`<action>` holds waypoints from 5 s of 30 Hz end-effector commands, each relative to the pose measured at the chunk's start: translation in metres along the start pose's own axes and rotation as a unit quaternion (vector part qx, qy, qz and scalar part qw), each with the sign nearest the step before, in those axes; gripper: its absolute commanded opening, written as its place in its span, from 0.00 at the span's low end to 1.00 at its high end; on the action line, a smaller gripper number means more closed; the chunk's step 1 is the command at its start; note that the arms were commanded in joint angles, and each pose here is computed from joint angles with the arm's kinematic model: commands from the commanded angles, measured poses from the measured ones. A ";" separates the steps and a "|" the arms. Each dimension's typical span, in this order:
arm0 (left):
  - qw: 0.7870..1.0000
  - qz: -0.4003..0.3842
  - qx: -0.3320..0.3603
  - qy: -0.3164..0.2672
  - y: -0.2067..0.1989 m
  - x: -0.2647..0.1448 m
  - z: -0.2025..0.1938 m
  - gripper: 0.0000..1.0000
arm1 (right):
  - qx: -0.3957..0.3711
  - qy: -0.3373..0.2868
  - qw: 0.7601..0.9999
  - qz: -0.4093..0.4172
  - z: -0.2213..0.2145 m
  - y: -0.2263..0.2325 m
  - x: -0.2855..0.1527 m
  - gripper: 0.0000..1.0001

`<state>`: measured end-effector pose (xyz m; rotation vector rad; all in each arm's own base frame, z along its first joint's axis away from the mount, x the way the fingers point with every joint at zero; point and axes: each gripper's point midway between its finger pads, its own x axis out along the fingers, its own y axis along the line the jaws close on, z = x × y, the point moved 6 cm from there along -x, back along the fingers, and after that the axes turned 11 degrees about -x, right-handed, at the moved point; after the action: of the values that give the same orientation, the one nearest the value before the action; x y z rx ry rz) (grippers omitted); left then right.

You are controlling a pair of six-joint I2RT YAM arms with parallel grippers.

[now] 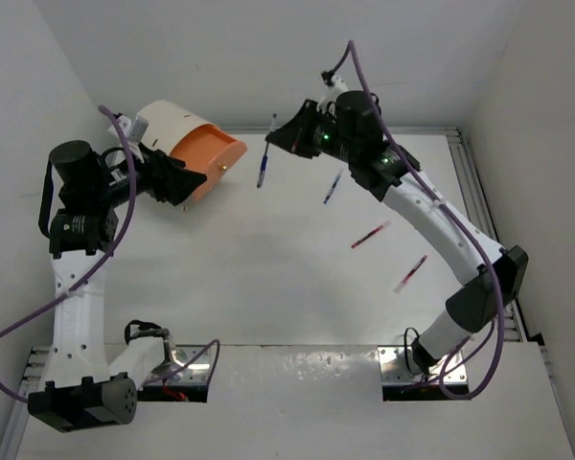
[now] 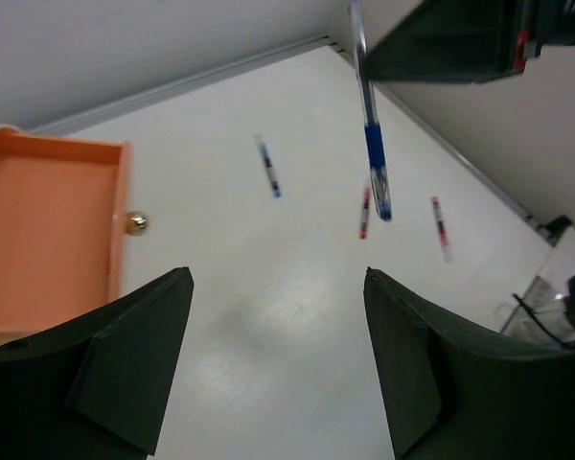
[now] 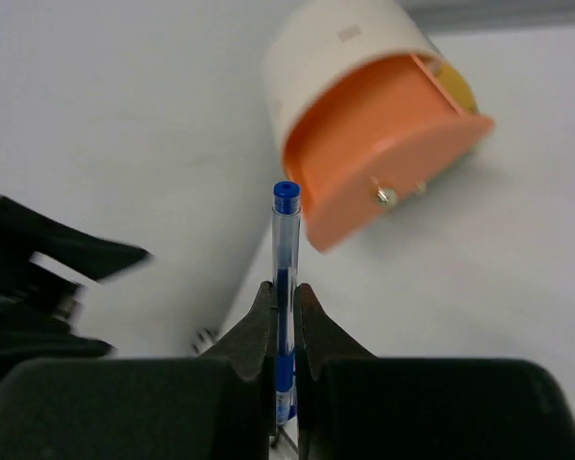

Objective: Sort the stationery into containers
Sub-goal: Pick up the pen from the center of the board, then place the pen in the drawer, then pick up the pen from the center of the board.

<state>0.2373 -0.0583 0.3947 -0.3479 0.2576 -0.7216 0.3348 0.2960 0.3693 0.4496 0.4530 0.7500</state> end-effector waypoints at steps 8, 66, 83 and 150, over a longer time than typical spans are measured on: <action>0.995 -0.095 -0.014 -0.009 -0.038 0.017 0.009 0.77 | 0.085 -0.074 0.993 0.041 0.040 0.051 0.011 0.00; 0.932 0.253 0.070 0.251 0.150 0.093 -0.003 0.18 | 0.047 0.138 0.966 -0.215 -0.124 -0.174 -0.086 0.46; 0.953 0.268 0.079 0.115 0.090 0.060 0.061 0.60 | 0.030 0.179 0.868 -0.463 -0.151 -0.246 -0.109 0.40; 0.939 -0.174 -0.015 0.297 -0.030 0.045 -0.094 0.62 | -0.854 -0.038 0.480 0.196 -0.158 -0.016 -0.059 0.00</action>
<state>0.2424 -0.1225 0.3234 -0.2371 0.7463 -1.0436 0.2147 0.2603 0.2103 -1.2762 -0.3781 1.3265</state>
